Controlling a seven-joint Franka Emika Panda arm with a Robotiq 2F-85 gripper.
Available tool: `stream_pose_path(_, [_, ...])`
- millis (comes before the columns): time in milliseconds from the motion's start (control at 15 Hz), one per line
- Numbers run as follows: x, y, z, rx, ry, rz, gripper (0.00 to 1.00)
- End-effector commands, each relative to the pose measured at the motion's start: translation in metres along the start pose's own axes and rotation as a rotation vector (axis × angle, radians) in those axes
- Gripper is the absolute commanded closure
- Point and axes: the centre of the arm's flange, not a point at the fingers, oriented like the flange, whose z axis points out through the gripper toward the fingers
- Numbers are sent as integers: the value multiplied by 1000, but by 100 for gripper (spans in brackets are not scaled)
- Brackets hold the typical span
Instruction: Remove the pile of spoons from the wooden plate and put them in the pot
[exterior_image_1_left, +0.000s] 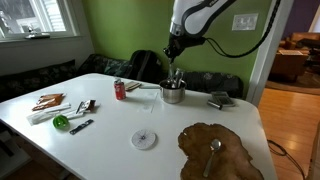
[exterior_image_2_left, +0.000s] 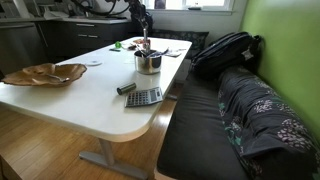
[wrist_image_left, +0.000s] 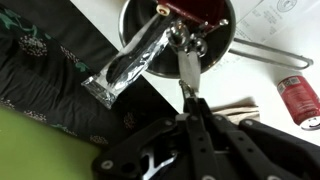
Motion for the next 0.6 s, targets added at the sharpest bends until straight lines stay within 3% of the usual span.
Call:
stream_pose_path(0, [33, -16, 26, -41, 12, 19, 99])
stream_pose_path(67, [12, -5, 12, -16, 14, -1, 96])
stream_pose_path(533, [21, -20, 32, -5, 6, -5, 99])
